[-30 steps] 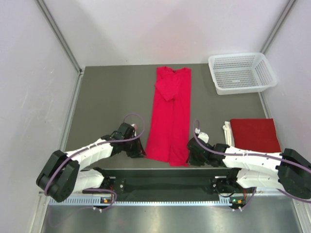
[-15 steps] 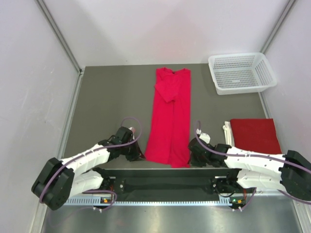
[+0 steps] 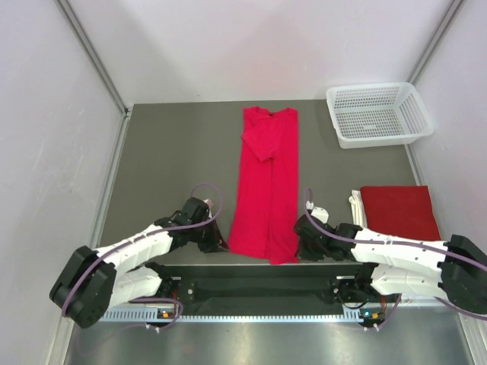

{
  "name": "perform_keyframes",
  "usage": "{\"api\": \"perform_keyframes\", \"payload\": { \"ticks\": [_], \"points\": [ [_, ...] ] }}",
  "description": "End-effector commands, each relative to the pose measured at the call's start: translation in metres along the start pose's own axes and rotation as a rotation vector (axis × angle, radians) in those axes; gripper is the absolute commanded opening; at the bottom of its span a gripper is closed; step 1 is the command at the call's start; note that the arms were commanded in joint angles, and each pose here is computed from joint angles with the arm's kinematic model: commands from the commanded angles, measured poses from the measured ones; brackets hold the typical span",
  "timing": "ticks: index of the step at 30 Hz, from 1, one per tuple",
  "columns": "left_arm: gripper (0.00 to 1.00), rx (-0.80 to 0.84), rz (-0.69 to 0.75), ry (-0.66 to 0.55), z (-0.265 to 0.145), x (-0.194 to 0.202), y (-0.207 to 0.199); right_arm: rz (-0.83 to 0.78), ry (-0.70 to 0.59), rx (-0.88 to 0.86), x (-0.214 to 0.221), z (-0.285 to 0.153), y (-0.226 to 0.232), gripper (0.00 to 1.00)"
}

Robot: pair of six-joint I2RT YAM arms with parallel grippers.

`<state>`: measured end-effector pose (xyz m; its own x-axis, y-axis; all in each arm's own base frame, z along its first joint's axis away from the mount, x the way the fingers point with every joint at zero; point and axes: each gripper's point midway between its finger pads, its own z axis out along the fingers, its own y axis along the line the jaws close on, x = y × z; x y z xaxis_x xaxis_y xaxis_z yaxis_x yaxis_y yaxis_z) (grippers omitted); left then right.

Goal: Fold and stack the t-shirts
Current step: Fold the tshirt

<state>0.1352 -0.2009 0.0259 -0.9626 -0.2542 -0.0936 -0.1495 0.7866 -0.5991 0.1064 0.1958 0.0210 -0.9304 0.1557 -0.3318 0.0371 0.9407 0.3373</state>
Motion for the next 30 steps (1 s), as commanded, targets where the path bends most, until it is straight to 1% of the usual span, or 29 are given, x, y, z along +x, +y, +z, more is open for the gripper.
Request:
{"api": "perform_keyframes", "payload": {
  "ticks": [1,7,11,13,17,18,19,20,21,22,27,28,30],
  "points": [
    [0.00,0.027,-0.002,-0.004,-0.004,-0.007,-0.017,-0.064,-0.009,-0.020,-0.008,-0.006,0.017,0.00],
    [0.00,0.025,-0.009,-0.005,-0.004,-0.018,-0.032,-0.109,-0.013,0.001,-0.023,-0.006,0.024,0.00],
    [0.00,0.027,-0.011,-0.017,-0.003,-0.033,-0.048,-0.109,-0.023,-0.015,-0.047,-0.007,0.029,0.00],
    [0.00,0.027,-0.004,-0.019,-0.001,-0.040,-0.055,-0.139,-0.009,-0.025,-0.056,-0.007,0.031,0.00],
    [0.00,-0.028,0.030,-0.033,0.013,-0.065,-0.065,-0.136,-0.022,-0.018,-0.087,-0.006,0.028,0.00],
    [0.00,-0.047,0.031,-0.026,0.016,-0.068,-0.065,-0.159,-0.032,-0.029,-0.096,-0.008,0.032,0.00],
    [0.00,-0.077,0.026,-0.003,0.026,-0.070,-0.061,-0.149,-0.022,-0.014,-0.105,-0.004,0.027,0.00],
    [0.00,-0.061,0.047,-0.016,0.026,-0.082,-0.074,-0.155,-0.019,-0.010,-0.110,-0.003,0.026,0.00],
    [0.00,-0.072,0.051,-0.014,0.029,-0.086,-0.076,-0.182,-0.039,-0.015,-0.124,-0.005,0.031,0.00],
    [0.00,-0.074,0.063,-0.021,0.034,-0.098,-0.085,-0.175,-0.021,0.017,-0.131,0.000,0.024,0.00],
    [0.00,-0.127,0.073,-0.057,0.042,-0.141,-0.100,-0.216,-0.039,0.040,-0.177,0.003,0.034,0.00],
    [0.00,-0.126,0.066,-0.071,0.042,-0.155,-0.105,-0.210,-0.038,0.053,-0.185,0.003,0.032,0.00],
    [0.00,-0.117,0.058,-0.088,0.042,-0.169,-0.110,-0.228,-0.061,0.051,-0.206,0.002,0.038,0.00]
  ]
}}
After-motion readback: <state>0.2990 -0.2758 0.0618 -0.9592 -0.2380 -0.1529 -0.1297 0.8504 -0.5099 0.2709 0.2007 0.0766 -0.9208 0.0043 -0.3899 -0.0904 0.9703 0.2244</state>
